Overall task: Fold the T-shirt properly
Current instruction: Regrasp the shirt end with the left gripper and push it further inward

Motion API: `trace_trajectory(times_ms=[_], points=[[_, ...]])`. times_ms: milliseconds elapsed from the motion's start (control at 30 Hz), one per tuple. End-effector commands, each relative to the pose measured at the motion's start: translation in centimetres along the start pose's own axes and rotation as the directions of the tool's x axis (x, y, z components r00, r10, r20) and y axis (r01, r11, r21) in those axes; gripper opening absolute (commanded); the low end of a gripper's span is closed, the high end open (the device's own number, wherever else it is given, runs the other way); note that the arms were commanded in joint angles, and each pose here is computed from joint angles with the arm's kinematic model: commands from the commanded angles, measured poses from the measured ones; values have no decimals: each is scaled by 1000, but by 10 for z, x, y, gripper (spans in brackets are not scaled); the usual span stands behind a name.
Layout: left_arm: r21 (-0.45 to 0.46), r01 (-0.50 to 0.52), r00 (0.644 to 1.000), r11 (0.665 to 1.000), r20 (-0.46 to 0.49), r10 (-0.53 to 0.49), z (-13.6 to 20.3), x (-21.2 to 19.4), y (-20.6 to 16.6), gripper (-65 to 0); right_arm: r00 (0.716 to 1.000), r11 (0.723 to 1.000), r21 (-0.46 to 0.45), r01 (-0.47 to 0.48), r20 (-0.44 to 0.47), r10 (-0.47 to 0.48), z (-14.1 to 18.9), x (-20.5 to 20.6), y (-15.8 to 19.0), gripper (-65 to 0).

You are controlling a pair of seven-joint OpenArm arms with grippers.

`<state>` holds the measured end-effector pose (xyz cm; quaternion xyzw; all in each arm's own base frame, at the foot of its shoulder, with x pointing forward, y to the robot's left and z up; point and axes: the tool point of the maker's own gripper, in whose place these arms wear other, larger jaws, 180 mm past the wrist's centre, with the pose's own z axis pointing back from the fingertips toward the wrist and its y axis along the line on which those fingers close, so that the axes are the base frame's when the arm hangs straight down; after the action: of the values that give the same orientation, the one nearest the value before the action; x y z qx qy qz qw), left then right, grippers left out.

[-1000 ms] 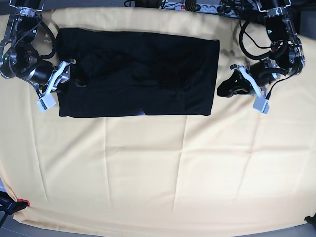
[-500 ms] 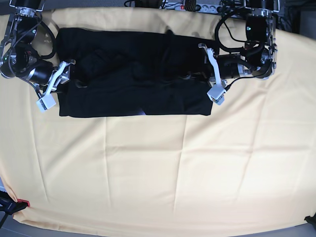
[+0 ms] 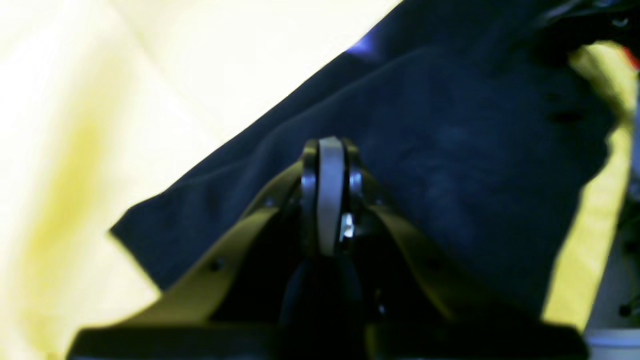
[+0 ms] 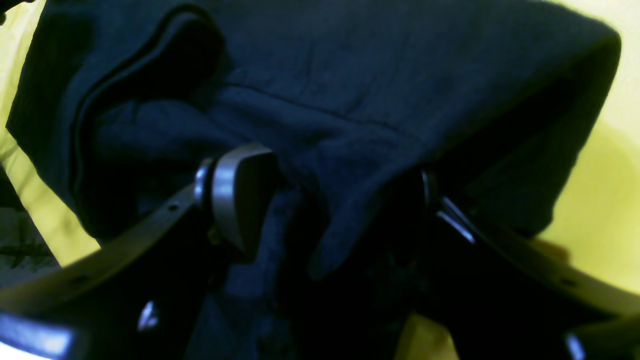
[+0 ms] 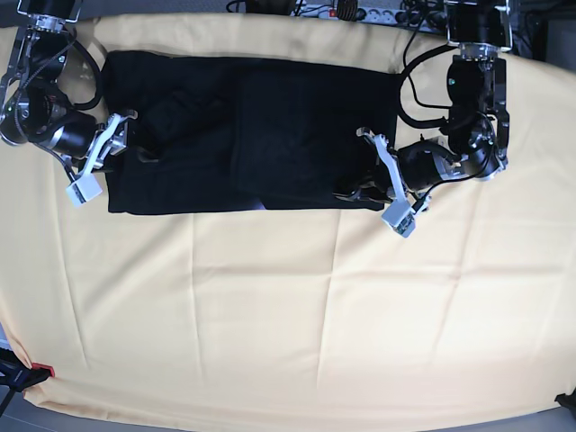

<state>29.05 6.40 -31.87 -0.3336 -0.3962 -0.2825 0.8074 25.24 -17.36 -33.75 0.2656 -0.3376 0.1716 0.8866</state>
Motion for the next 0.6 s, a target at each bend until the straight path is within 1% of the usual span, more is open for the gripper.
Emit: trace_trajectory(times_ms=[0, 67, 133, 167, 233, 300, 333, 367, 467, 567], points=[[-26, 30, 998, 999, 53, -29, 3, 16, -4, -650, 997, 999, -5, -38, 63, 38, 7, 23, -2, -249], [-83, 47, 998, 995, 42, -43, 5, 14, -14, -650, 993, 998, -19, -66, 97, 68, 10, 39, -4, -249], [-132, 28, 999, 991, 19, -26, 8, 8, -22, -650, 986, 994, -54, -97, 130, 104, 20, 53, -6, -249], [-149, 15, 1000, 989, 3, -15, 10, 3, -25, -650, 986, 993, -84, -88, 138, 99, 27, 57, -10, -249], [-153, 3, 999, 988, -31, -8, 16, -7, -25, -650, 990, 986, -167, -24, 133, 47, 41, 56, -27, -249], [-143, 0, 998, 990, -61, -9, 22, -16, -21, -650, 995, 958, -284, 44, 102, -15, 56, 41, -54, -249], [-136, 2, 997, 991, -76, -13, 25, -19, -19, -650, 994, 943, -325, 76, 97, -46, 62, 34, -64, -249], [-129, 6, 996, 992, -90, -18, 29, -22, -16, -650, 992, 933, -342, 109, 98, -80, 66, 25, -70, -248], [-113, 21, 993, 993, -114, -34, 36, -24, -9, -650, 980, 932, -308, 193, 115, -165, 70, 4, -71, -244], [-105, 26, 990, 994, -132, -40, 40, -27, -6, -650, 963, 928, -260, 267, 101, -249, 65, -22, -69, -240]])
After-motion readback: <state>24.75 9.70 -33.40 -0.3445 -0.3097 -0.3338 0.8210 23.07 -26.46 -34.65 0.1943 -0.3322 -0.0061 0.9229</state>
